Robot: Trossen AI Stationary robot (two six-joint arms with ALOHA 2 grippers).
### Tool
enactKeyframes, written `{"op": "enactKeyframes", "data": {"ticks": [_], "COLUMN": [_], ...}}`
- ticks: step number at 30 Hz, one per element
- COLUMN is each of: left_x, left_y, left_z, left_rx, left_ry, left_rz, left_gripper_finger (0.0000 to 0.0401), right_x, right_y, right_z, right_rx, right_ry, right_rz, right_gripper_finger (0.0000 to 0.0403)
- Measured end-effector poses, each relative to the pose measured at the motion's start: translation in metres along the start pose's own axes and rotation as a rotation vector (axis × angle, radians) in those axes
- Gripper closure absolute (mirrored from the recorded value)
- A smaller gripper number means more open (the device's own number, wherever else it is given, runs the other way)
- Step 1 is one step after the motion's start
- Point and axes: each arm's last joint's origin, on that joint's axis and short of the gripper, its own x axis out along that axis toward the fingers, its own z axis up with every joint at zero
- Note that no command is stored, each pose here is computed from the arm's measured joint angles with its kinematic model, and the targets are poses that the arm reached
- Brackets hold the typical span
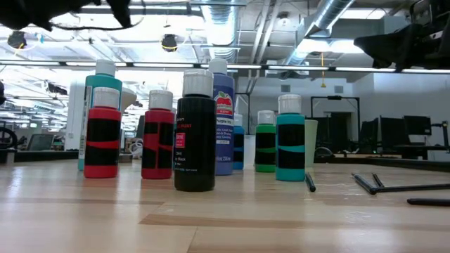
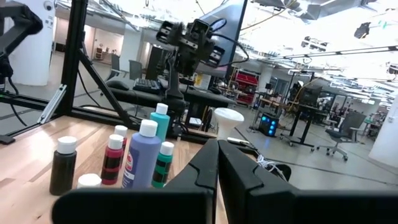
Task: Pick & Place Paint Supplies
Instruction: Put the large light blue paint bottle into the bin
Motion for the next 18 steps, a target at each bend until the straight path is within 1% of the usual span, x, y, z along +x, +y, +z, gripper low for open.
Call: {"op": "enactKeyframes", "data": {"ticks": [2,4,5,7,9,11,15,18], "left_x": [0.011,0.02,0.024,0.03,0.035,0.038,0.037,0.033], "left_y": [0.0,-0.002,-0.005,-0.01,-0.016,-0.024,-0.04,-0.049], "left_z": [-0.007,-0.015,-0.018,-0.024,-0.026,-0.022,-0.008,-0.006], "left_rx": [-0.068,-0.122,-0.136,-0.13,-0.095,-0.034,0.093,0.146], "left_ry": [0.087,0.18,0.23,0.323,0.408,0.485,0.651,0.714], "left_rz": [-0.022,-0.037,-0.043,-0.059,-0.049,-0.027,0.075,0.132], "left_gripper_finger": [0.0118,0.0094,0.0085,0.0075,0.0073,0.0077,0.0088,0.009], "right_x": [0.0,0.0,0.0,0.0,0.0,0.0,0.0,0.0], "right_y": [0.0,-0.001,-0.001,-0.001,-0.001,-0.001,-0.001,-0.001], "right_z": [0.0,0.0,0.0,0.0,0.0,0.0,0.0,0.0], "right_rx": [0.0,0.0,0.0,0.0,0.0,0.0,0.006,0.006], "right_ry": [0.004,0.006,0.007,0.009,0.009,0.007,0.007,0.008], "right_rz": [-0.015,-0.023,-0.027,-0.037,-0.038,-0.039,-0.039,-0.039], "right_gripper_finger": [0.0397,0.0397,0.0397,0.0397,0.0397,0.0397,0.0397,0.0397]}}
